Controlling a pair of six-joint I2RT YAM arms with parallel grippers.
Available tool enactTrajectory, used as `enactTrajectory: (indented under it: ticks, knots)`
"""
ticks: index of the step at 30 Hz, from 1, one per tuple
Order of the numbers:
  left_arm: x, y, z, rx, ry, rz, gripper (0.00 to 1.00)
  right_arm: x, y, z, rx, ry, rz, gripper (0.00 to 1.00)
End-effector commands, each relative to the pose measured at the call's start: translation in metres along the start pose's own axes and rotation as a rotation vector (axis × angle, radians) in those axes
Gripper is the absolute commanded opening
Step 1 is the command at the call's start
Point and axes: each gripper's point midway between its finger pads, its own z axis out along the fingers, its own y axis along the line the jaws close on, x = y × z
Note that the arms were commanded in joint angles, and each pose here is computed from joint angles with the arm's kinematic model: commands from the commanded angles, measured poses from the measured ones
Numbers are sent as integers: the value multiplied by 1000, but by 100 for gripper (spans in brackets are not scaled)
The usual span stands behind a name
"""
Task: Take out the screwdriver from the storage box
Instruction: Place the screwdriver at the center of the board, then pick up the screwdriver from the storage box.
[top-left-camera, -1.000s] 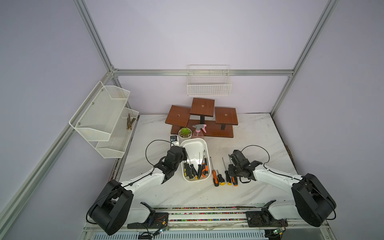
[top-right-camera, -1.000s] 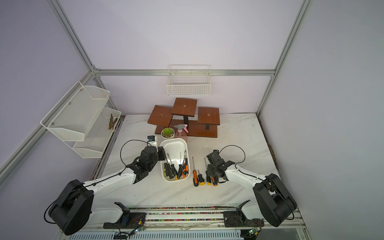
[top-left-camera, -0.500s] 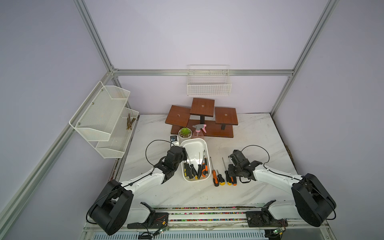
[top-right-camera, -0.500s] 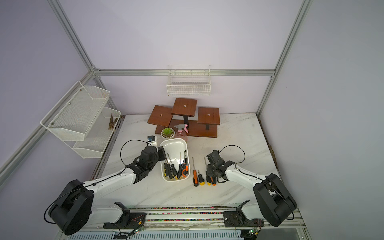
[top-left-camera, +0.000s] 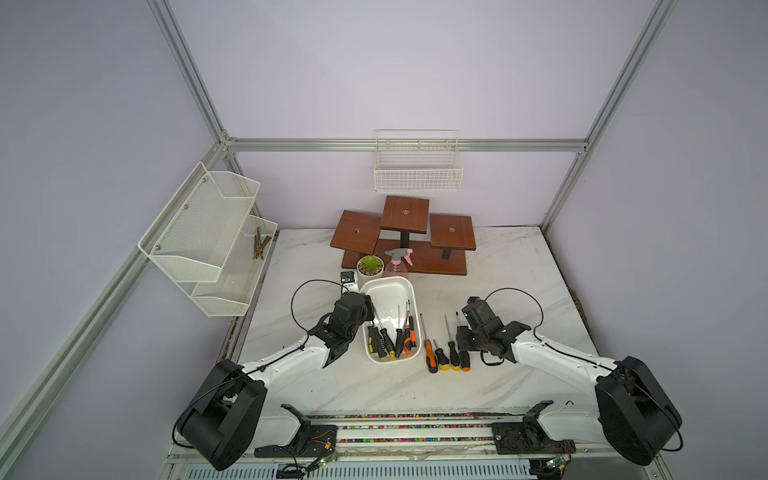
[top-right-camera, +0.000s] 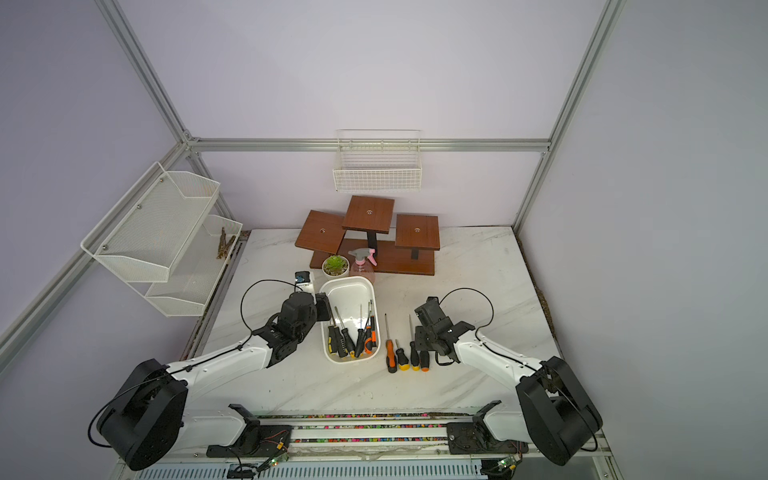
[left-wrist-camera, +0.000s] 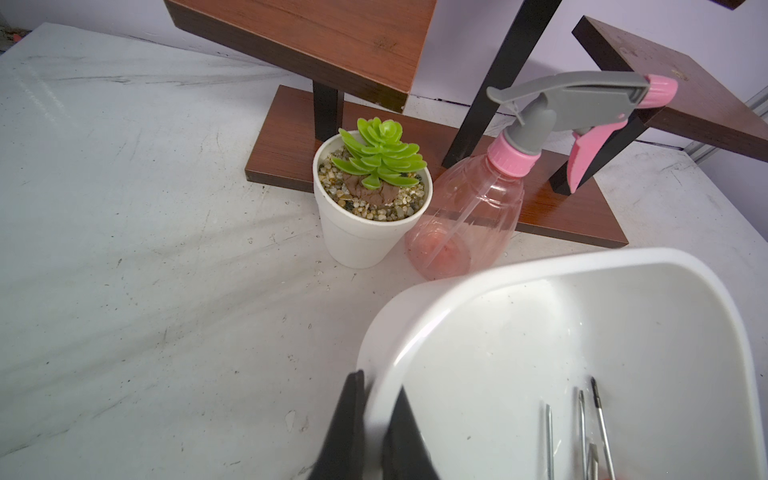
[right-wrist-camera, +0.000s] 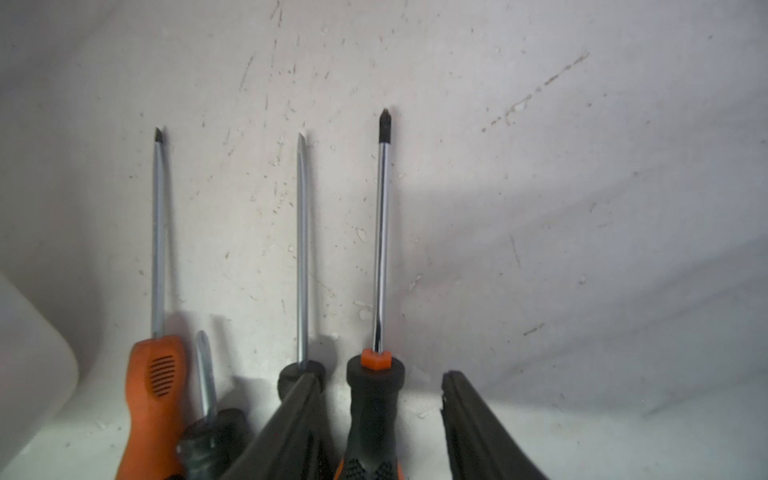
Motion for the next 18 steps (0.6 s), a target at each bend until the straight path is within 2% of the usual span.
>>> enactTrajectory:
  ticks: [1, 8, 13, 15, 18]
  knots:
    - [-8, -6, -1, 23, -29, 0, 0, -20, 10, -19, -38, -43, 0, 57]
    - [-8, -6, -1, 24, -28, 0, 0, -38, 34, -51, -156, -100, -24, 65]
    - [-8, -7, -1, 23, -28, 0, 0, -47, 56, -78, -200, -147, -43, 64]
    - [-8, -7, -1, 24, -26, 2, 0, -48, 71, -88, -220, -162, -63, 71]
    - [-8, -6, 0, 21, -26, 1, 0, -44, 100, -102, -281, -184, -66, 71]
